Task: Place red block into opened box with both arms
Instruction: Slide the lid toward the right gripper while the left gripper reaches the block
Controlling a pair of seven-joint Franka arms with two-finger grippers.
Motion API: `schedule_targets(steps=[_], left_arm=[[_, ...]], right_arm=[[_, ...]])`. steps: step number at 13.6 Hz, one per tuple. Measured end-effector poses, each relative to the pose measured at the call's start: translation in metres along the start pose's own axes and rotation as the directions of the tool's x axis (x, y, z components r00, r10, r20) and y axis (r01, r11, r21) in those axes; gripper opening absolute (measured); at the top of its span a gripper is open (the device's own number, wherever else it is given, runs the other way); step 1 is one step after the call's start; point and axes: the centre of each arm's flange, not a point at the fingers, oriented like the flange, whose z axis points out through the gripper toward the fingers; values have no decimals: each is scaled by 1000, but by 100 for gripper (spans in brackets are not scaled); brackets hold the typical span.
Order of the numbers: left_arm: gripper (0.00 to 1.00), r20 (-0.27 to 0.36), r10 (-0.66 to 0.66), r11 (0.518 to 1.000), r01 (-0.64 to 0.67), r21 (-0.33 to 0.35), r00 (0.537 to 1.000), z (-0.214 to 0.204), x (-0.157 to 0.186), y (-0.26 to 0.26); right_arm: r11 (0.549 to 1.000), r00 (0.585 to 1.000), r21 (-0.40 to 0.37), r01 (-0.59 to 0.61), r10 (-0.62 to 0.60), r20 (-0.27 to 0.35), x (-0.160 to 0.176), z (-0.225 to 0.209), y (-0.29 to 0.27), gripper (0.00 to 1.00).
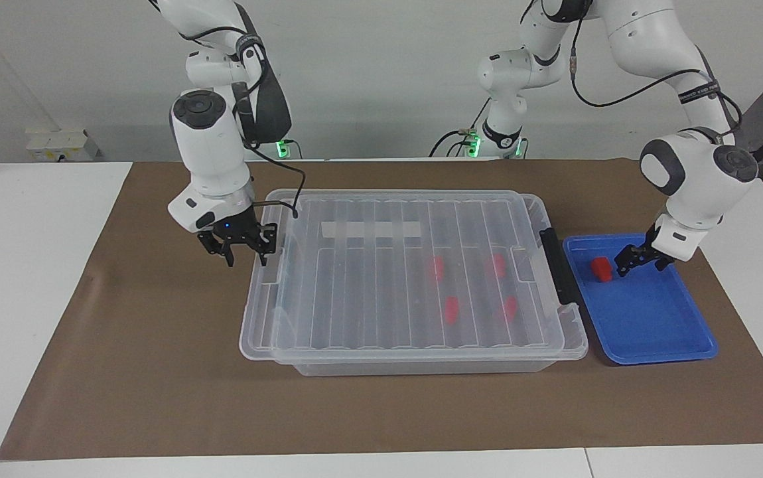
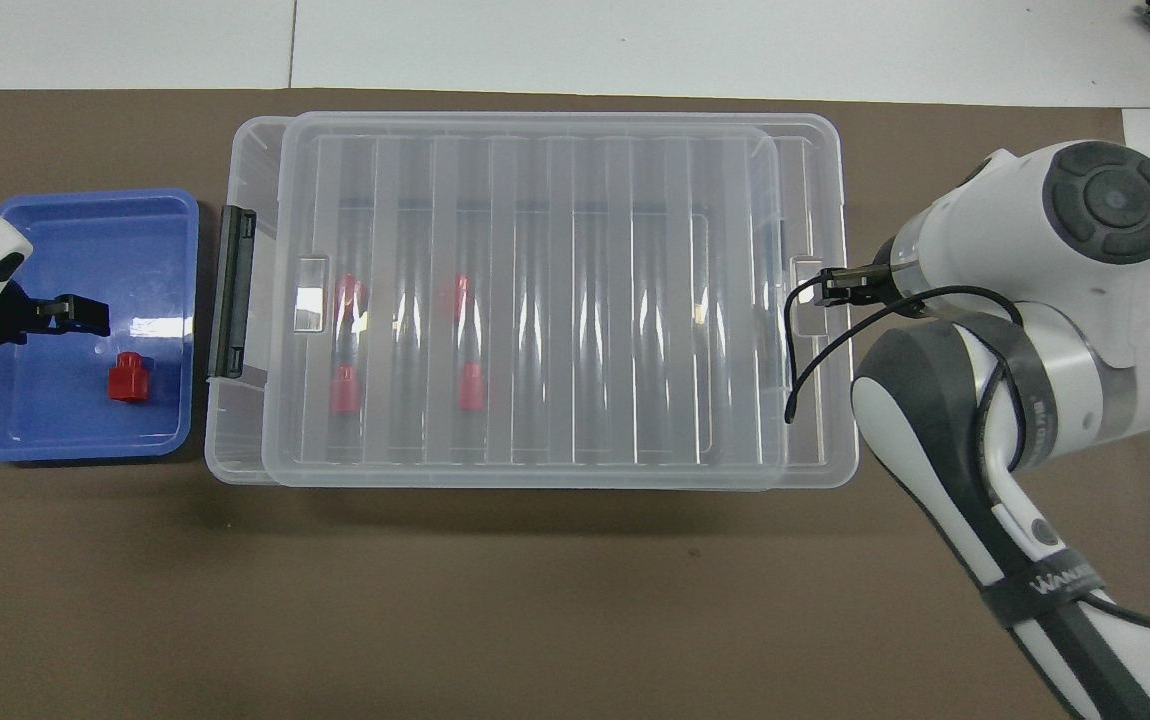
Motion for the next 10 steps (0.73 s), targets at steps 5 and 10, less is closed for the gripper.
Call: schedule_targets(steps=[5,10], left_arm=[[100,23,-10,1000,10,0,1000,23,-18,-3],[100,33,-15,1000,15,-2,999,27,-28,-3]], right_arm=[[991,991,-6,131,-131,7,-4,3,49,67],[965,965,-10,260,-260,15,-10,6,93,67]])
